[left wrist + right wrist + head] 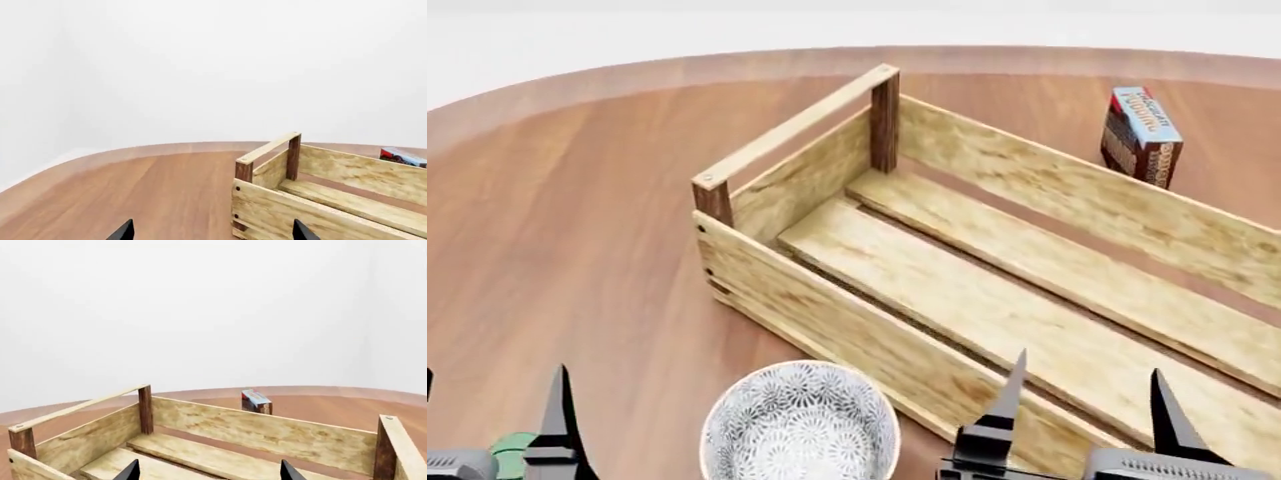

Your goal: Pick up the salad dressing and put it in the tray.

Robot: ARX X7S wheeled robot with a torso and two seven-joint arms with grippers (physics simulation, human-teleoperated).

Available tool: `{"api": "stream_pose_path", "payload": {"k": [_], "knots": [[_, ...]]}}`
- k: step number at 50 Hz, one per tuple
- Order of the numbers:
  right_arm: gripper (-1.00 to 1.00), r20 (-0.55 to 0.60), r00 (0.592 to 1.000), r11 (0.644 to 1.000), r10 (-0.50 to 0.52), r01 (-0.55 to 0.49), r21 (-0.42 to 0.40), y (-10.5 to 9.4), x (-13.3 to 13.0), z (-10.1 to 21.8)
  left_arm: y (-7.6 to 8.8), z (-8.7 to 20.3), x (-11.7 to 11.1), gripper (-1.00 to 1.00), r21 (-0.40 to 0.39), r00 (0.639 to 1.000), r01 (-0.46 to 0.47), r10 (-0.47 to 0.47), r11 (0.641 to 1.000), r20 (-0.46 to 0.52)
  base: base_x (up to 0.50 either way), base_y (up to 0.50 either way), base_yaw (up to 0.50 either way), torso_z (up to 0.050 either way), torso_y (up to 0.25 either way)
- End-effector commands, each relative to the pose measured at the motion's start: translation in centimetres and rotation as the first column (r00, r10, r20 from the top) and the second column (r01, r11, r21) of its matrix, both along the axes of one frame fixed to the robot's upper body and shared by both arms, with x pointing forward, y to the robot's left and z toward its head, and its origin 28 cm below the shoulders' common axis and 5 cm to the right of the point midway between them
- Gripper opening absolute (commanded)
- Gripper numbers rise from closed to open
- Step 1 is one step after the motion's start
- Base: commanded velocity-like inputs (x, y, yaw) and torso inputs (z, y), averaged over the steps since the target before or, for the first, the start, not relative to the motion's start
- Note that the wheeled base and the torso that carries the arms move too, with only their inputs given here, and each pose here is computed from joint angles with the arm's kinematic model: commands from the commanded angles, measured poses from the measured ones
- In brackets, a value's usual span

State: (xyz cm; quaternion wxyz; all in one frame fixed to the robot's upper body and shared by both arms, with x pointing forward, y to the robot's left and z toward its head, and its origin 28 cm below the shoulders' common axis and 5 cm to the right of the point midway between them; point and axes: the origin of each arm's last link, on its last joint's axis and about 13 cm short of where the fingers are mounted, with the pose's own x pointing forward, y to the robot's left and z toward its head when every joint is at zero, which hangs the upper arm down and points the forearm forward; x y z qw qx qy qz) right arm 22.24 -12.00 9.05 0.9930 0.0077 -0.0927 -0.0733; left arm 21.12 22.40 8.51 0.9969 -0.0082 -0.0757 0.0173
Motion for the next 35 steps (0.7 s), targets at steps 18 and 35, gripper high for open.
{"api": "stream_pose_path", "payload": {"k": [18, 35], "knots": [[1.0, 0.013, 0.999, 0.999, -0.034, 0.034, 0.004, -0.23, 0.07, 0.13, 0.13, 0.03, -0.06, 1.0, 0.005, 1.0, -0.008, 0.008, 1.0, 0.013, 0.5, 0.0, 0.0, 0.0, 0.001], [1.0, 0.097, 0.995, 1.0, -0.012, 0.011, 0.013, -0.37, -0.42, -0.16, 0.14, -0.08, -0.05, 1.0, 0.008, 1.0, -0.012, 0.012, 1.0, 0.017, 0.15, 0.0, 0.11, 0.0, 0.001]]}}
